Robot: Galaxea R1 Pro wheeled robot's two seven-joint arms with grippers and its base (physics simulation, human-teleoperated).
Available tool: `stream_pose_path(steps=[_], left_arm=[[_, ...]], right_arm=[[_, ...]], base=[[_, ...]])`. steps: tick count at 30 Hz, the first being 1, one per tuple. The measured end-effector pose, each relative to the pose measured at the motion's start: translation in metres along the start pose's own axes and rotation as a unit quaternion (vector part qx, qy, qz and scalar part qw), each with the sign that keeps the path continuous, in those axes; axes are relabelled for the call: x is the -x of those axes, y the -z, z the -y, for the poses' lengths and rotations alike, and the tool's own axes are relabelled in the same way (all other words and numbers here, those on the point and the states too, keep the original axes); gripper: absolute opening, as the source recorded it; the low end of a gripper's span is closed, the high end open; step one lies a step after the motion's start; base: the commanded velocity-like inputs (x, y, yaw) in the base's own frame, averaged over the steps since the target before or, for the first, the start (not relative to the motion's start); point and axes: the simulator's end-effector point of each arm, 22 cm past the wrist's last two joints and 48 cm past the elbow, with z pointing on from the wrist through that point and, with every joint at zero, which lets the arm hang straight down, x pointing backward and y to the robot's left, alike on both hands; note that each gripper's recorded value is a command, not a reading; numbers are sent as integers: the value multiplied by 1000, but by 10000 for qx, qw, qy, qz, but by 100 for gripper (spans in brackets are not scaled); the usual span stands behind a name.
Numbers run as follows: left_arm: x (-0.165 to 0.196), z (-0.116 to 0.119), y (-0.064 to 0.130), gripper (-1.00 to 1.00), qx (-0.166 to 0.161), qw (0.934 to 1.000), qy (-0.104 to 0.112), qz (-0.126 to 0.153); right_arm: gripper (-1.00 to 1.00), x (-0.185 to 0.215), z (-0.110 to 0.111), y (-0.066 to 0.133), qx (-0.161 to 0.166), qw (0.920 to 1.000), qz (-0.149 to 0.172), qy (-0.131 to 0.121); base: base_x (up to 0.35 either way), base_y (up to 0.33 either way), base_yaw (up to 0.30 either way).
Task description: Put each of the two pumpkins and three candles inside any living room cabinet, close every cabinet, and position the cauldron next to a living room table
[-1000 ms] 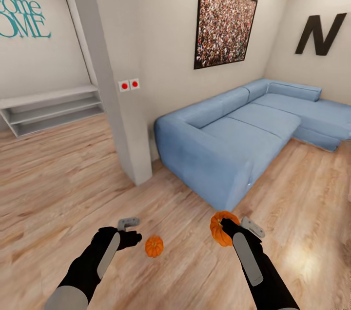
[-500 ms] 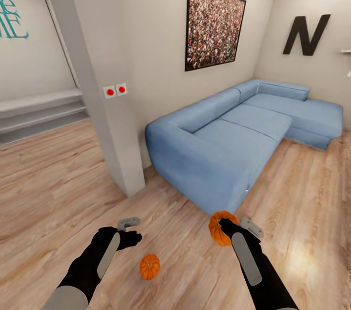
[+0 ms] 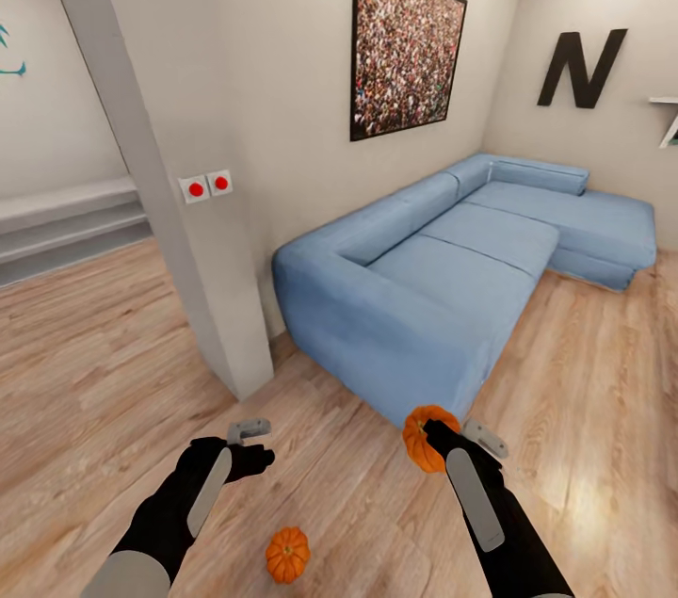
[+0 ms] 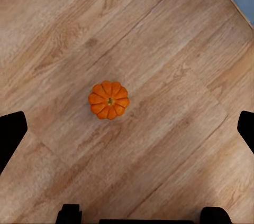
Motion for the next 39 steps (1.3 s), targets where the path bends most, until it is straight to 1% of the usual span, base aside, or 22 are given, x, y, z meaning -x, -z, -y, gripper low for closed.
stream_pose_path(steps=[2,4,8,11,14,16,17,18,20,22,23,25,29,31,33,36,38,39], left_arm=[[1,1,1,100,-15,10000,1,12],[7,6,3,100,-109,9999,0,81],[13,25,8,100,-535,9984,-4,158],[13,29,5,100,-649,9978,1,167],[13,27,2,100,-657,9977,9,178],[15,15,-1,100,-594,9980,82,204],[17,4,-2,100,-548,9981,182,225],[18,-1,-3,100,-529,9980,256,239],[20,-10,-5,100,-494,9978,366,263],[20,-15,-7,100,-480,9975,449,274],[20,-17,-8,100,-474,9973,480,276],[19,-18,-11,100,-472,9972,501,280],[18,-19,-16,100,-471,9972,514,285],[17,-20,-18,100,-480,9971,521,293],[16,-17,-21,100,-583,9963,556,292],[15,-16,-25,100,-756,9944,674,299],[14,-17,-29,100,-779,9939,715,323],[14,-20,-33,100,-768,9935,745,401]], right_arm=[[-100,0,0,0,-1,10000,1,1],[-100,0,0,0,0,10000,1,1],[-100,0,0,0,-2,10000,3,4],[-100,-2,1,-3,-2,10000,1,6],[-100,-4,1,-7,9,10000,1,12],[-100,-5,1,-9,17,10000,-2,17],[-100,-6,-1,-10,51,10000,-5,18],[-100,-7,-5,-10,126,9999,-13,25],[-100,-13,-22,-10,434,9990,-34,90],[-100,-19,-43,-8,835,9963,-63,204],[-100,-24,-57,-6,1092,9936,-83,280],[-100,-28,-67,-5,1288,9908,-104,392],[-100,-38,-76,-5,1462,9875,-233,541],[-100,-40,-76,-6,1484,9870,-247,571],[-100,-43,-76,-8,1499,9866,-261,581],[-100,-41,-79,-7,1567,9858,-200,565],[-100,-41,-79,-8,1588,9856,-185,560],[-100,-42,-80,-9,1595,9855,-178,555]], base=[[27,12,0],[10,4,0],[2,1,0],[0,0,0],[0,0,0],[0,0,0],[0,0,0],[0,0,0],[0,0,0],[0,0,0],[0,0,0],[0,0,0],[0,0,0],[0,0,0],[0,0,0],[0,0,0],[0,0,0],[0,0,0]])
